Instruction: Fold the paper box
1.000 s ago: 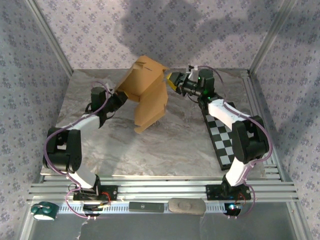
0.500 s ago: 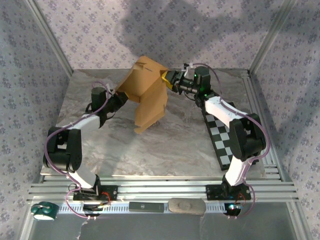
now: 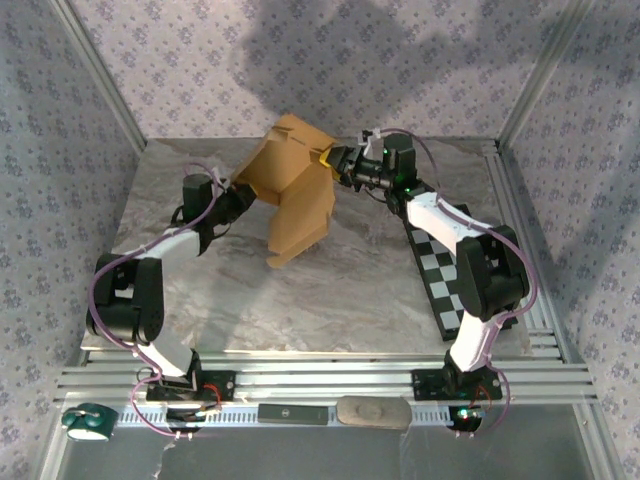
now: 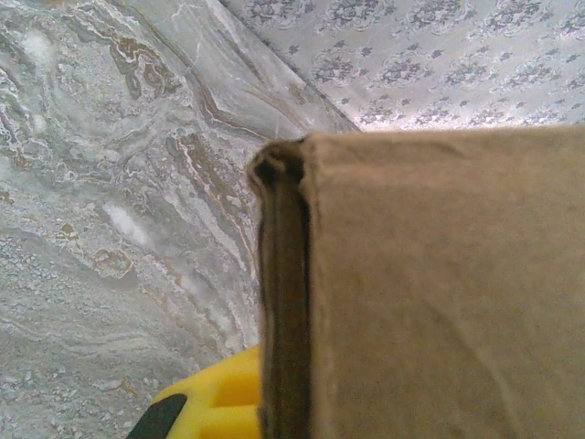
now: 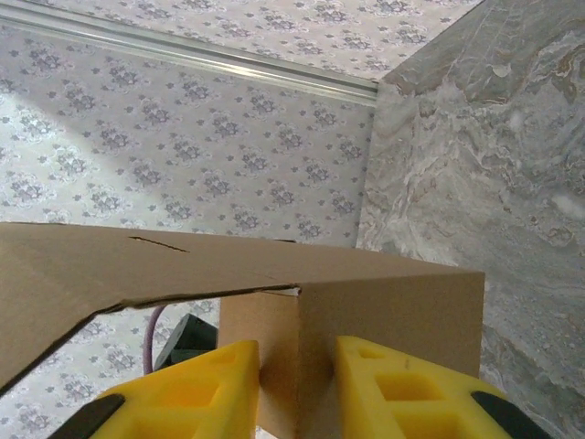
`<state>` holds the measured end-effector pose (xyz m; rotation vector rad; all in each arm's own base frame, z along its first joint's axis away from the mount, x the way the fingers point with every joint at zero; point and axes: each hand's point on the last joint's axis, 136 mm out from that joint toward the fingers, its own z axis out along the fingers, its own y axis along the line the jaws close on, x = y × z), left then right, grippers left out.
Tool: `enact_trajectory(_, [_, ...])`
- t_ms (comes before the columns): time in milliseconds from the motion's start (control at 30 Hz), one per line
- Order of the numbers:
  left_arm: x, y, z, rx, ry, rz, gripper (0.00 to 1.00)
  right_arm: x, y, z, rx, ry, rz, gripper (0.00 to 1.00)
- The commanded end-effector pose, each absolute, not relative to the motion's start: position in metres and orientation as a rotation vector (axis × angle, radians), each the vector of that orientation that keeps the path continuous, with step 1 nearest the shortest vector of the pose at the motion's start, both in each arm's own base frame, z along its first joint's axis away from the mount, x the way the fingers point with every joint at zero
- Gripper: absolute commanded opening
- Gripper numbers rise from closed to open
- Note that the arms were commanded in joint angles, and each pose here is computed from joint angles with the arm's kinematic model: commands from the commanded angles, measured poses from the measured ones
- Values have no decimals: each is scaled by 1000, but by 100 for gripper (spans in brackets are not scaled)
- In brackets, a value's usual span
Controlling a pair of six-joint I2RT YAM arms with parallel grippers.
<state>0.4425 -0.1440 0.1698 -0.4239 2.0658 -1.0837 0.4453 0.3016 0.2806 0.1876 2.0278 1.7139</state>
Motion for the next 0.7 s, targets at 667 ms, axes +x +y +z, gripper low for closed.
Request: enact_trajectory(667, [446,-154,201,-334,2037,-1045,0,442,304,255,144,2171,1455,0])
